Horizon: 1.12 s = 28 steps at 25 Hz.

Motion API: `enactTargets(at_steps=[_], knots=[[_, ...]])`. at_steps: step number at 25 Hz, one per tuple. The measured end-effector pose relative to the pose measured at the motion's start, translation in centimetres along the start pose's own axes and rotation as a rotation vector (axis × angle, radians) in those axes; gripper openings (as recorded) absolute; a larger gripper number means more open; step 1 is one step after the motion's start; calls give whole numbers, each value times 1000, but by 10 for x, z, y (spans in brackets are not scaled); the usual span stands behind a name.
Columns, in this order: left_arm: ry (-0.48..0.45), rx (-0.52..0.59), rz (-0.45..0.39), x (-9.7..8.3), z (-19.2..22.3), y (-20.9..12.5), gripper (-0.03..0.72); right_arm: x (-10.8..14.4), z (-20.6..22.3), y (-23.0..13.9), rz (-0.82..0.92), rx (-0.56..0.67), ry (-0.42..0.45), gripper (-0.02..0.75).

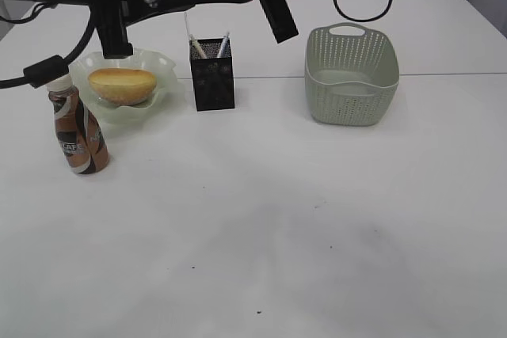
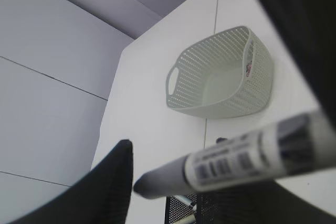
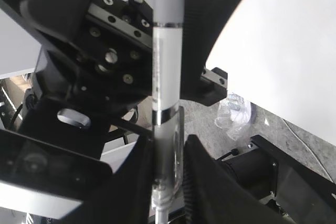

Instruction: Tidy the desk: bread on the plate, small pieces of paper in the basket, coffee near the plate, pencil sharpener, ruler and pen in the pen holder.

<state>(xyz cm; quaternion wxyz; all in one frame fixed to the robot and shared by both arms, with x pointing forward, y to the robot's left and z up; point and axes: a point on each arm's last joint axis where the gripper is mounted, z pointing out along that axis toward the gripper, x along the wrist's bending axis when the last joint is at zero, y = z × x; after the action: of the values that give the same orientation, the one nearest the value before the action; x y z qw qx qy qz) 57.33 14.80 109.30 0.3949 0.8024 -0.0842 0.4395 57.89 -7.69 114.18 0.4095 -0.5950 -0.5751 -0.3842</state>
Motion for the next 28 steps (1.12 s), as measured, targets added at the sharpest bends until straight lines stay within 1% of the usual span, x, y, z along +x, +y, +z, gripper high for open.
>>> enactTargets(at_steps=[3, 7, 13, 23, 28], knots=[[-7, 4, 44, -1, 0, 0, 359, 0, 0, 0, 2, 0, 0, 111], [-8, 4, 56, -1, 0, 0, 338, -1, -2, 1, 4, -5, 0, 111], [23, -14, -5, 2, 0, 1, 304, 0, -2, 1, 5, -4, 4, 111], [29, -18, -15, 3, 0, 2, 297, 1, -2, 1, 10, -1, 18, 112], [29, -18, -15, 3, 0, 2, 273, 1, -2, 1, 11, -1, 21, 112]])
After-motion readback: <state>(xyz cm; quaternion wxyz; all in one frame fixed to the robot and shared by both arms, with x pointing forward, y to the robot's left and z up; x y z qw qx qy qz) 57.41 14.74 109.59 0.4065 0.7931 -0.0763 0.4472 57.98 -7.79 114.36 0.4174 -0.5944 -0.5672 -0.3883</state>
